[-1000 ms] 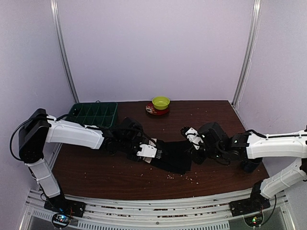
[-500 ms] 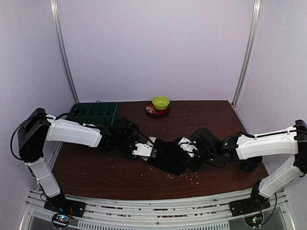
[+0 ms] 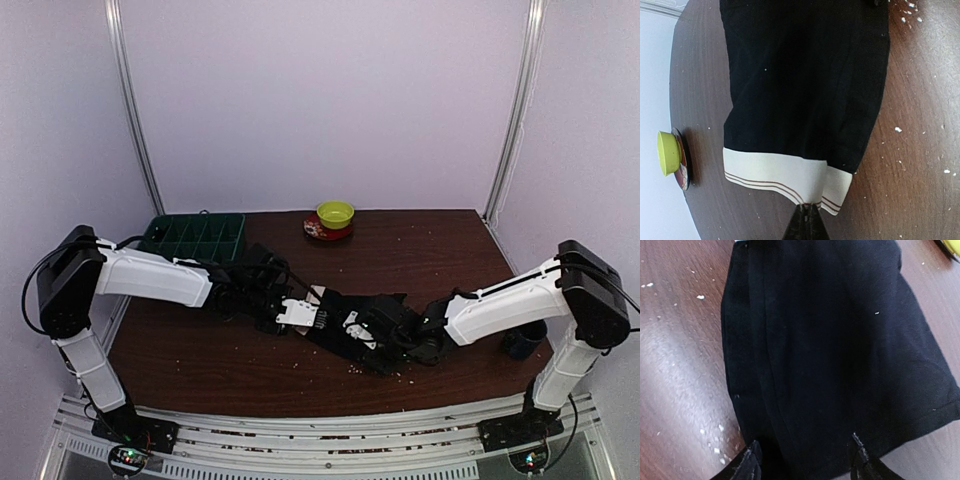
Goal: Roll the underwear
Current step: Adjust the underwear at the center of the board.
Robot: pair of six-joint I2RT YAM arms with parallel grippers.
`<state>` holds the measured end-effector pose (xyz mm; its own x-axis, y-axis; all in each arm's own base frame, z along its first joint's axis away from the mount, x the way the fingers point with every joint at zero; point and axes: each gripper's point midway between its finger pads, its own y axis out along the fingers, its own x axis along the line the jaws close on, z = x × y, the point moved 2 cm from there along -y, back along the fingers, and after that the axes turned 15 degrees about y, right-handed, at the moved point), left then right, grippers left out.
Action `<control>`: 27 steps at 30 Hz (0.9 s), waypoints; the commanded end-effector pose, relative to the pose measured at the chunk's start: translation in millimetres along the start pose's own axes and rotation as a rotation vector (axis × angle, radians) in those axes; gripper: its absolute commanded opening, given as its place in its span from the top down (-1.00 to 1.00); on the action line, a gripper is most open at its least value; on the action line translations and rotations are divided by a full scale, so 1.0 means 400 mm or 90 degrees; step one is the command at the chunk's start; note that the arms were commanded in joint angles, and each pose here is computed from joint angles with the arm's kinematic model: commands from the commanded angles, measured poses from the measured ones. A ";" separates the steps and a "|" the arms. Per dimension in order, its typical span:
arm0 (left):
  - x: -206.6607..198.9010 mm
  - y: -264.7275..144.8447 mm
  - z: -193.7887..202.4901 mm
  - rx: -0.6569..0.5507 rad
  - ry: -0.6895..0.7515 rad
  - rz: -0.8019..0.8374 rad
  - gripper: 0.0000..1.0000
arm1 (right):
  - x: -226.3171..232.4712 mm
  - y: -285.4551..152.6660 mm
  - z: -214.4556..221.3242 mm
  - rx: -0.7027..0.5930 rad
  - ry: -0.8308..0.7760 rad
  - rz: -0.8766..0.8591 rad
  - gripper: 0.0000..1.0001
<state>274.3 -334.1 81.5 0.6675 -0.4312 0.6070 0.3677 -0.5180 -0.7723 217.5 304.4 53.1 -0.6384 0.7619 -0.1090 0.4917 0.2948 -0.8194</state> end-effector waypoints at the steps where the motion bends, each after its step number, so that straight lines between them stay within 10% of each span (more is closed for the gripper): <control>1: 0.044 -0.020 -0.010 -0.019 -0.017 -0.025 1.00 | -0.006 0.026 -0.014 -0.013 0.011 0.051 -0.14; 27: 0.083 -0.052 -0.008 -0.031 -0.033 -0.045 1.00 | -0.057 0.015 0.027 0.012 0.031 0.123 0.34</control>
<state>280.1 -334.3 97.5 0.6830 -0.3946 0.6146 0.3642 -0.5454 -0.7549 225.8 292.7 50.9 -0.5459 0.8175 -0.1837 0.5767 0.2075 -0.7901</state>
